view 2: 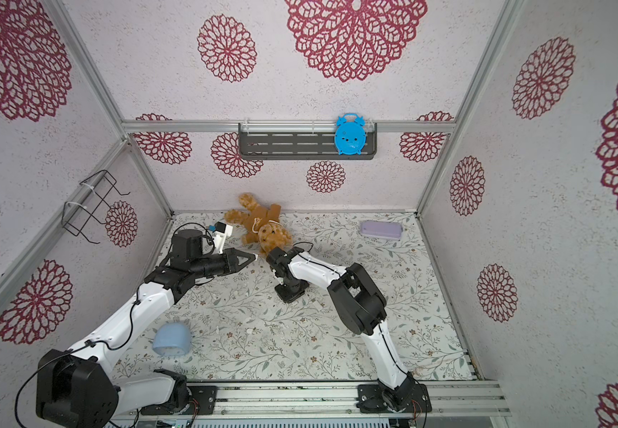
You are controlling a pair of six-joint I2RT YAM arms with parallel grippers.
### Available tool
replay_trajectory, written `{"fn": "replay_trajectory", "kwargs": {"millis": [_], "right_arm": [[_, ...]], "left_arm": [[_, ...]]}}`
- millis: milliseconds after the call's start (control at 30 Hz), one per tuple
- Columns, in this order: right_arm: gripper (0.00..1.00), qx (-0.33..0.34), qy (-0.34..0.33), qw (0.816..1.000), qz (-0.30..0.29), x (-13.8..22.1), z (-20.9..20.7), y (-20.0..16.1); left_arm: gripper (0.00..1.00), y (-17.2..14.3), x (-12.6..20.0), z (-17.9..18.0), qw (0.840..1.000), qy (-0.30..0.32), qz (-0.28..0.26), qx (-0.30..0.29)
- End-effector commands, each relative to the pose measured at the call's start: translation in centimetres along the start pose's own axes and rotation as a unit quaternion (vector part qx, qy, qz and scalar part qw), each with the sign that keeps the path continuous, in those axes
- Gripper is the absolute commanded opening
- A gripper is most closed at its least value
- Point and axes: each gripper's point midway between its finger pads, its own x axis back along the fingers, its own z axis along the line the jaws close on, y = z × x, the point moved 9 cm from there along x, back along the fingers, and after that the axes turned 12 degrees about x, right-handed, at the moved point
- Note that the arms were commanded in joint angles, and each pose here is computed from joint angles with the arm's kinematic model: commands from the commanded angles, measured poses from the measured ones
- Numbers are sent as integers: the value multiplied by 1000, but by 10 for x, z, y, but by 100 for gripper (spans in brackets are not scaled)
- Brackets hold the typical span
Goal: Close the usb drive cover
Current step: Place the USB drive at the center of the board, then pick up the USB drive from the center of the board.
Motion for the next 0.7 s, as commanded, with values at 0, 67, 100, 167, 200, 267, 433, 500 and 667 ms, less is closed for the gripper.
{"fn": "replay_trajectory", "kwargs": {"millis": [0,67,100,167,200,267,433,500,667], "right_arm": [[25,0,3,999,43,-1,6,-21],[27,7,-4,999,51,-3,5,-24],[28,11,-6,998,56,-4,5,-26],[29,21,-4,998,56,-4,6,-28],[29,21,-5,998,54,-4,6,-28],[29,24,-2,998,57,-5,6,-29],[29,31,-12,996,78,-13,7,-37],[28,34,-20,996,84,-17,5,-40],[22,42,-39,996,66,-15,4,-42]], "left_arm": [[7,2,3,1,1000,-2,-17,-8],[7,2,1,2,1000,-5,-15,-8],[7,2,1,2,1000,-5,-14,-7],[7,2,0,3,1000,-6,-11,-5],[7,2,-1,4,1000,-6,-10,-4],[7,2,0,3,1000,-6,-10,-5],[7,2,0,3,1000,-5,-9,-7],[7,2,0,3,1000,-3,-11,-7],[7,4,0,4,1000,2,-17,-7]]}}
